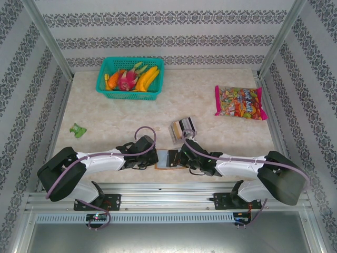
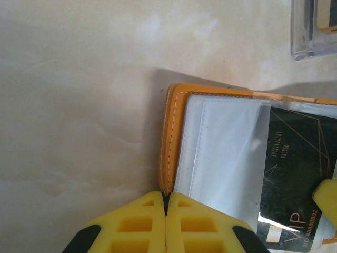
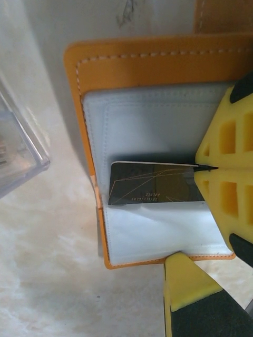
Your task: Put the credit cards into the card holder
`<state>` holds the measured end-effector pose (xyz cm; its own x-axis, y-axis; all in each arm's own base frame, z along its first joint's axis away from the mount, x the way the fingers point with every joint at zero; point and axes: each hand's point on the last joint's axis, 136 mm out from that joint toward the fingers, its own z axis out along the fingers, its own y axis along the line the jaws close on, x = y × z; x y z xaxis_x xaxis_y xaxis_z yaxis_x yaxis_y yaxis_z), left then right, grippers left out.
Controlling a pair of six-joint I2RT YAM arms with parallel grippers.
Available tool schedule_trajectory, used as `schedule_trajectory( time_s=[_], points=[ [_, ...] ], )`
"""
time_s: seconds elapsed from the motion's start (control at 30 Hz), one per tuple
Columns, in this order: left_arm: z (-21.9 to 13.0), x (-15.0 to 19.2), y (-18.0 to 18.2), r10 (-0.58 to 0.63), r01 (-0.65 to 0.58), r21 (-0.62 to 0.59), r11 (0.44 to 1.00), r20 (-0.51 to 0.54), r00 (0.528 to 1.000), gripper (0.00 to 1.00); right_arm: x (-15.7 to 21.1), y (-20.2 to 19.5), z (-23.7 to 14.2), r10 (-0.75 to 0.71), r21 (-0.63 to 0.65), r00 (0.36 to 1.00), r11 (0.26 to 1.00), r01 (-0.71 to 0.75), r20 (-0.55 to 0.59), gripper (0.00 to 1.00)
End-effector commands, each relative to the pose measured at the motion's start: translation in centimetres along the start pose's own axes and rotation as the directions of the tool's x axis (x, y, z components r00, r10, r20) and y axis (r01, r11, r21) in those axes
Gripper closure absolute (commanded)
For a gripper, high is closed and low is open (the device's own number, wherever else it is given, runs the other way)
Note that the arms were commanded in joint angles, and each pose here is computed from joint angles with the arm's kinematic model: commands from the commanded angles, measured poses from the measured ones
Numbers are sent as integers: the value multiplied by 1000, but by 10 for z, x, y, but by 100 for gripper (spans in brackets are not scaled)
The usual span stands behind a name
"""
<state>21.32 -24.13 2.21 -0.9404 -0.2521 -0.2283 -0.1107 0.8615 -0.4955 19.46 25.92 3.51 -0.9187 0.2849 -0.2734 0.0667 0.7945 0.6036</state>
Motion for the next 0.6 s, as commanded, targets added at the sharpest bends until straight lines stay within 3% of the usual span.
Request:
schedule_trajectory(
  time_s=[0.0,0.57],
  points=[
    [5,9,16,-17,15,-50,999,-41,999,92,8,-4,3,2,25,998,1000,0,-70,100],
    [4,8,16,-15,13,-50,999,-36,999,91,8,25,24,-38,-78,985,997,26,-167,100]
  ],
)
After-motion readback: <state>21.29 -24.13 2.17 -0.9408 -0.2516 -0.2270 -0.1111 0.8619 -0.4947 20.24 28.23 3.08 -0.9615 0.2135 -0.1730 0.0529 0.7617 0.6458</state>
